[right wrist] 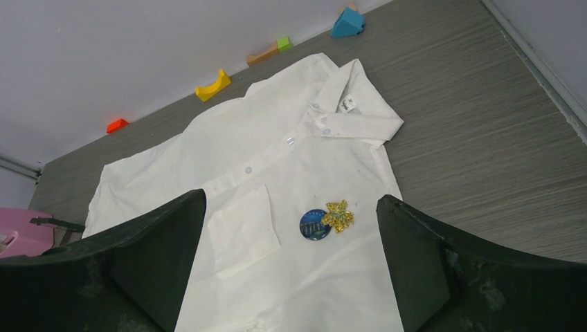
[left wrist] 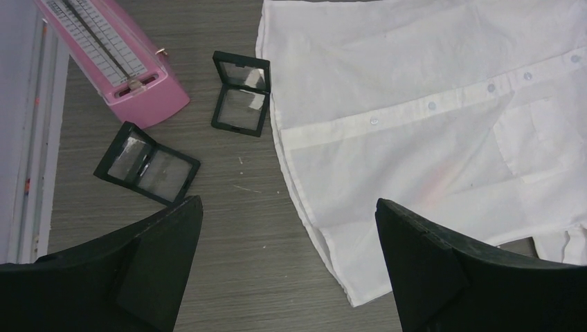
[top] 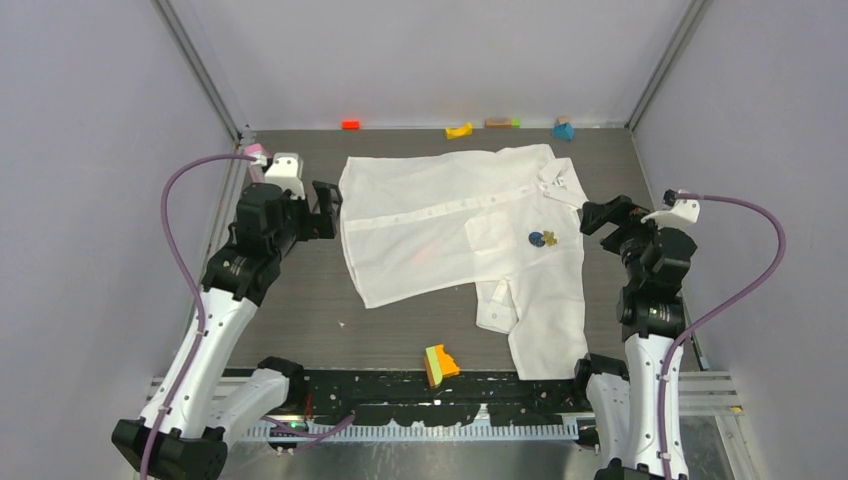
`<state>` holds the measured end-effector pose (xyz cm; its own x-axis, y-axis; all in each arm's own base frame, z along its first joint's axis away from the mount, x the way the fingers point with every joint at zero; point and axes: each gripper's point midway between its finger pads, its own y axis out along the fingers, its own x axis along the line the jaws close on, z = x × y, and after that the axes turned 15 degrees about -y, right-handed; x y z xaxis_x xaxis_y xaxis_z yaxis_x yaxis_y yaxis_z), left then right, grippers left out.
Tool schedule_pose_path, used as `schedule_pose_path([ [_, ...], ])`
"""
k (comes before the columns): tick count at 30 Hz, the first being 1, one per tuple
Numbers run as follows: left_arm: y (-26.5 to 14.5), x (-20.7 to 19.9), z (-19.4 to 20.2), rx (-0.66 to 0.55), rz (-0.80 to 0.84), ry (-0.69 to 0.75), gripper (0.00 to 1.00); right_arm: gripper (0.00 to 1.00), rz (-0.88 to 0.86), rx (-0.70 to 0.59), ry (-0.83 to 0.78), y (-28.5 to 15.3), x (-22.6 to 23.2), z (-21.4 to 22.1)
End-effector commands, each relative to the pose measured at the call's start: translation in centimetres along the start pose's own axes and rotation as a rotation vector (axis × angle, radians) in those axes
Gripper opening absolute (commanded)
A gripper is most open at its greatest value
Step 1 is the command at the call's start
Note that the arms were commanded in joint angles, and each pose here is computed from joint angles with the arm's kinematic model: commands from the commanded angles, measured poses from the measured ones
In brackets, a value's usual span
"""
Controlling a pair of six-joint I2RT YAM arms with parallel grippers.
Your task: Pin the brooch onto the clothing
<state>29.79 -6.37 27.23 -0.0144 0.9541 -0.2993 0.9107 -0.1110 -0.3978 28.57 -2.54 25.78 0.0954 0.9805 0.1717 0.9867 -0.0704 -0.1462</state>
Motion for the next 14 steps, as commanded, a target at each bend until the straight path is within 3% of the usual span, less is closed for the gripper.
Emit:
schedule_pose_path([
  [1,-0.40,-0.55,-2.32,-0.076,0.021,0.006,1.00,1.00,-0.033,-0.150,-0.030,-0.50,0.84,-4.07],
  [14,-0.94,-0.27,-2.78,-0.120,0.014,-0.013,1.00,0.99,-0.032,-0.149,-0.020,-0.68,0.97,-4.61],
])
